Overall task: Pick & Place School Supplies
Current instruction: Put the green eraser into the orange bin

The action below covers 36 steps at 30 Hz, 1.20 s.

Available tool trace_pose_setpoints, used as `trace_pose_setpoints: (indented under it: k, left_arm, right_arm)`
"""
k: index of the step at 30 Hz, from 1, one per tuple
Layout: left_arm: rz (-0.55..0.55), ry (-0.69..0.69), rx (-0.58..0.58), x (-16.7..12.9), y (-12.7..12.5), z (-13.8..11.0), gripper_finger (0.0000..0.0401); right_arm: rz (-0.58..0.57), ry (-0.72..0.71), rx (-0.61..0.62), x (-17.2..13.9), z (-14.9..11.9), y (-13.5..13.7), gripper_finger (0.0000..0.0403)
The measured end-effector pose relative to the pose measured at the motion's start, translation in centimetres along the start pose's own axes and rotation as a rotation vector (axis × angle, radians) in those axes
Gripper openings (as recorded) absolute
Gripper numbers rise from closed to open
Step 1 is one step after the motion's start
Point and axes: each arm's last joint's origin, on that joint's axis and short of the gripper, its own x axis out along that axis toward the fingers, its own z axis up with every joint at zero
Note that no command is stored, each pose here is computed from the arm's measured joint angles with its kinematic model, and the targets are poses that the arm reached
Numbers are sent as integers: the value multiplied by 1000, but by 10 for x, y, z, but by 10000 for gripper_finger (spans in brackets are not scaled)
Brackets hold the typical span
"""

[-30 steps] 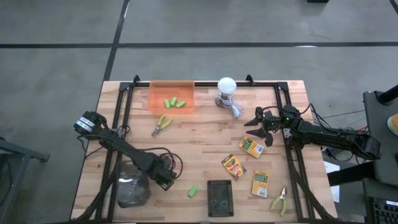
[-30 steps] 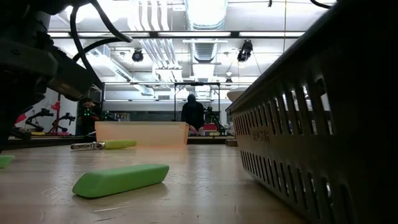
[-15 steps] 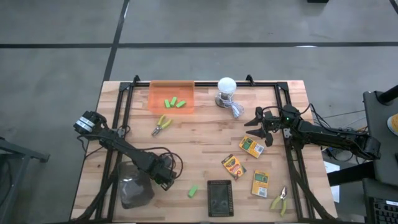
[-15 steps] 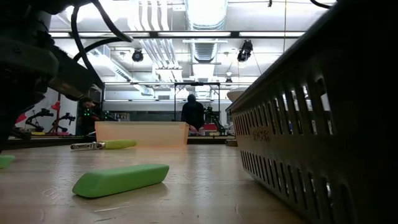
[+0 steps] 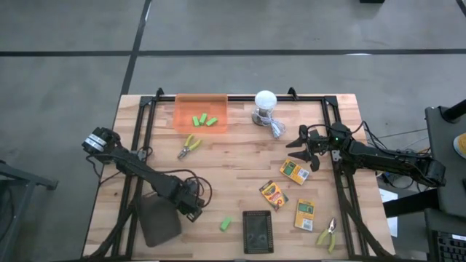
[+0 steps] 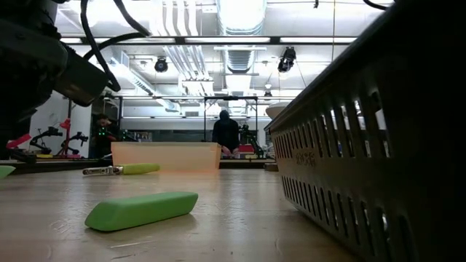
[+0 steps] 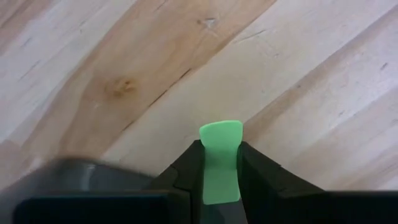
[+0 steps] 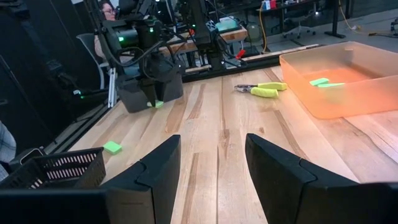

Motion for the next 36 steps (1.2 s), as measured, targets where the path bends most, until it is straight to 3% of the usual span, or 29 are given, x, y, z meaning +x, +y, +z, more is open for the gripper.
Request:
trace_pose_setpoints:
  k: [8,18,28,32,36]
  left_arm:
    - [-10,8,15,-8,-6,0,81]
    - [46,-118,82,-47,-23,2,81]
    - [-9,-493,146,-100,-50,14,81]
    - [-29,-641,120,-122,-56,25,81]
    - [-39,-702,63,-132,-56,43,81]
  right_arm:
    - [0,0,0,0,0,0,178]
    - [0,0,0,0,0,0,178]
    - [0,0,0,0,0,0,178]
    - [0,0,0,0,0,0,178]
    - [0,0,0,0,0,0,178]
